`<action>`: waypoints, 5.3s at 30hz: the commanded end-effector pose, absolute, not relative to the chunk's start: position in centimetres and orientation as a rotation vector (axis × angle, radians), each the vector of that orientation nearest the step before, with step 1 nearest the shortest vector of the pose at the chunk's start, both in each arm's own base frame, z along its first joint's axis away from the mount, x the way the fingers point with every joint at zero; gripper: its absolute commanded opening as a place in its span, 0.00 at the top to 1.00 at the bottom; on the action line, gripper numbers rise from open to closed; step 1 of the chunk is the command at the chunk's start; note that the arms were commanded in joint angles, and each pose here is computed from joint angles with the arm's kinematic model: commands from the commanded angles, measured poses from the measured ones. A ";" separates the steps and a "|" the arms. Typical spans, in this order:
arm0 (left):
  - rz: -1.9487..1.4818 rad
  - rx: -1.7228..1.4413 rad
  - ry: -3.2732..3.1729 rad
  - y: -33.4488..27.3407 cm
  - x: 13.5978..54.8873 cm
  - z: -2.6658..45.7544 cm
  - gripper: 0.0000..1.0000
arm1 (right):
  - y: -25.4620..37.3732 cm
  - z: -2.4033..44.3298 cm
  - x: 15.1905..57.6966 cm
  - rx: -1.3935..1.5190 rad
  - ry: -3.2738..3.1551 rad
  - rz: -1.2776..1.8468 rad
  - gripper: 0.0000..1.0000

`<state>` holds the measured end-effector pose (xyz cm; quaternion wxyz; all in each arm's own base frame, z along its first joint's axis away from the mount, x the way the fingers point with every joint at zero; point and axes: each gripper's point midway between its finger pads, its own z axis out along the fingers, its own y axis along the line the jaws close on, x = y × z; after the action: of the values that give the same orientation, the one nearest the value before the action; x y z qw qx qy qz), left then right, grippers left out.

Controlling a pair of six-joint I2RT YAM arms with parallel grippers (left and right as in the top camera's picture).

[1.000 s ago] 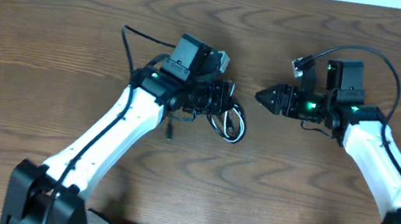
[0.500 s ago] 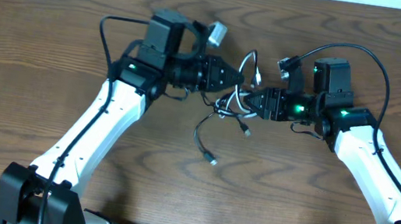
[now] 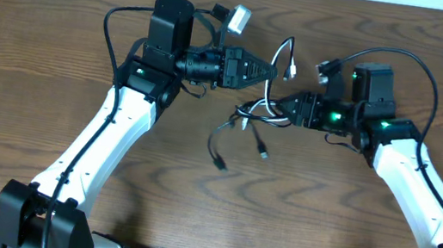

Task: Untangle cables

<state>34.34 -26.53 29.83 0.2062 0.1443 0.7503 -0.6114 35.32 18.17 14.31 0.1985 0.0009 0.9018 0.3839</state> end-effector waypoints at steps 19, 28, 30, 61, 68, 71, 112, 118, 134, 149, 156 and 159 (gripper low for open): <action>-1.864 -0.605 2.208 -24.1 39.0 30.9 0.93 | 14.0 12.0 35.8 -0.200 2.559 0.710 0.29; -1.980 -0.843 2.237 -24.3 38.5 31.0 0.93 | 15.8 13.8 37.2 -0.565 2.346 0.669 0.24; -1.995 -0.867 2.243 -24.4 38.4 31.0 0.92 | 16.4 14.6 37.9 -0.585 2.290 0.664 0.24; -2.017 -0.937 2.242 -24.4 38.4 31.0 0.93 | 22.5 13.7 39.2 -0.214 2.301 1.346 0.29; -1.804 -0.280 2.202 -24.6 37.8 31.0 0.93 | 17.5 11.6 39.4 -0.072 2.400 1.294 0.32; -1.722 -0.179 2.211 -24.4 37.7 30.1 0.93 | 17.3 12.4 38.7 -0.129 2.362 1.385 0.33; -1.201 -0.674 2.465 -18.0 38.8 20.9 0.93 | 18.8 9.5 38.6 0.146 2.562 0.864 0.99; -1.010 -0.460 2.619 -15.9 36.4 18.1 0.93 | 12.7 13.1 39.2 0.203 2.482 0.817 0.99; -1.026 0.098 2.794 -16.6 30.3 16.5 0.64 | 10.7 19.2 39.9 0.028 2.253 0.979 0.99; -1.266 0.368 2.378 -20.2 34.3 22.2 0.31 | 15.9 25.9 35.2 -0.566 1.887 1.411 0.99; -1.291 0.300 2.357 -20.4 35.2 23.0 0.31 | 17.0 26.0 34.7 -0.579 1.892 1.444 0.99; -1.297 0.285 2.374 -20.4 35.1 22.7 0.31 | 17.7 25.5 35.0 -0.544 1.936 1.421 0.99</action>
<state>35.17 -20.35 21.20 0.2058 0.1067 0.8603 -0.4541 35.64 16.63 24.63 0.3352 -0.1958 0.7468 0.5399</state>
